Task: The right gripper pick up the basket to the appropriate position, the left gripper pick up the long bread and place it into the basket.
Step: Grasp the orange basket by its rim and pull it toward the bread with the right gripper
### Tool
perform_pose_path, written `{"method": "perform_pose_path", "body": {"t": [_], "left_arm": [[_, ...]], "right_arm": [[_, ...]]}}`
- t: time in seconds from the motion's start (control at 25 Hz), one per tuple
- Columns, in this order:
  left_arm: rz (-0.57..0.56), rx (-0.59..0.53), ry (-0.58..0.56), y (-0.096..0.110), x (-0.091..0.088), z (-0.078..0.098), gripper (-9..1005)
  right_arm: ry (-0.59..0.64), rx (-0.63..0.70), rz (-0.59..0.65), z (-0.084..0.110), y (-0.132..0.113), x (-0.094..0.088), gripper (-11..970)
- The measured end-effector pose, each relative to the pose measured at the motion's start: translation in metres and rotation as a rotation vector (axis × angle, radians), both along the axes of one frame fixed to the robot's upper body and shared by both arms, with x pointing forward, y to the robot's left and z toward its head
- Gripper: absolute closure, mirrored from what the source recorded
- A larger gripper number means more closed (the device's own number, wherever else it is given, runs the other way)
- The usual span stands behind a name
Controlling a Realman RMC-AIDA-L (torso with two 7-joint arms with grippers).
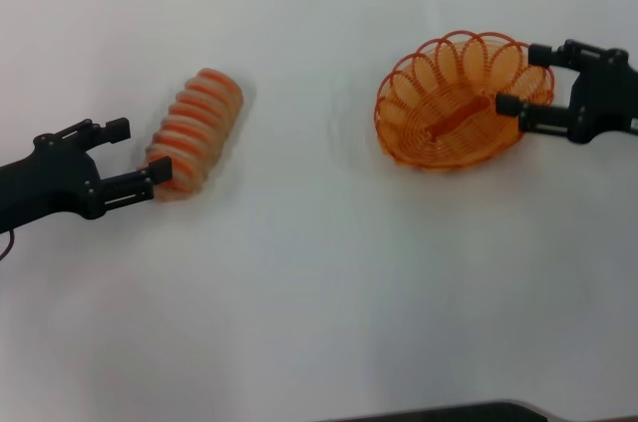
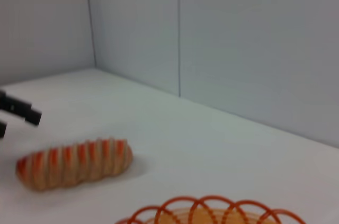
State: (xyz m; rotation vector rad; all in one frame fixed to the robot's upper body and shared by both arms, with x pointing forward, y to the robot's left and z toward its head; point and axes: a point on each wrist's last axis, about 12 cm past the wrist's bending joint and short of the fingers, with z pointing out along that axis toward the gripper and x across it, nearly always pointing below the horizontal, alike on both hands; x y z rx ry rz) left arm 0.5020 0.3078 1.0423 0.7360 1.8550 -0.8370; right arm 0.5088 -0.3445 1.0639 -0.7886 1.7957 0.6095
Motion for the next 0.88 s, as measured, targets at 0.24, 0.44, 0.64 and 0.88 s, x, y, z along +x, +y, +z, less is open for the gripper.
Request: {"method": "perform_pose_path", "body": {"t": [0.24,0.44,0.64,0.88], "left_arm": [[0.001,-0.001,0.005,0.001,0.001,0.0,137],[0.005,0.003,0.006,0.0,0.001,0.0,136],[0.018,-0.003,0.005,0.002,0.001,0.0,136],[0.02,-0.005,-0.001,0.0,0.003,0.001,136]], "right_arm": [[0.111,0.215,-0.078,0.031,-0.018,0.008,121],[0.273,0.316,-0.173,0.055,-0.031,0.025,122],[0.397,0.32,-0.247,0.073,-0.038,0.039,124],[0.544,0.238,-0.341,0.076,-0.038,0.06,128]]}}
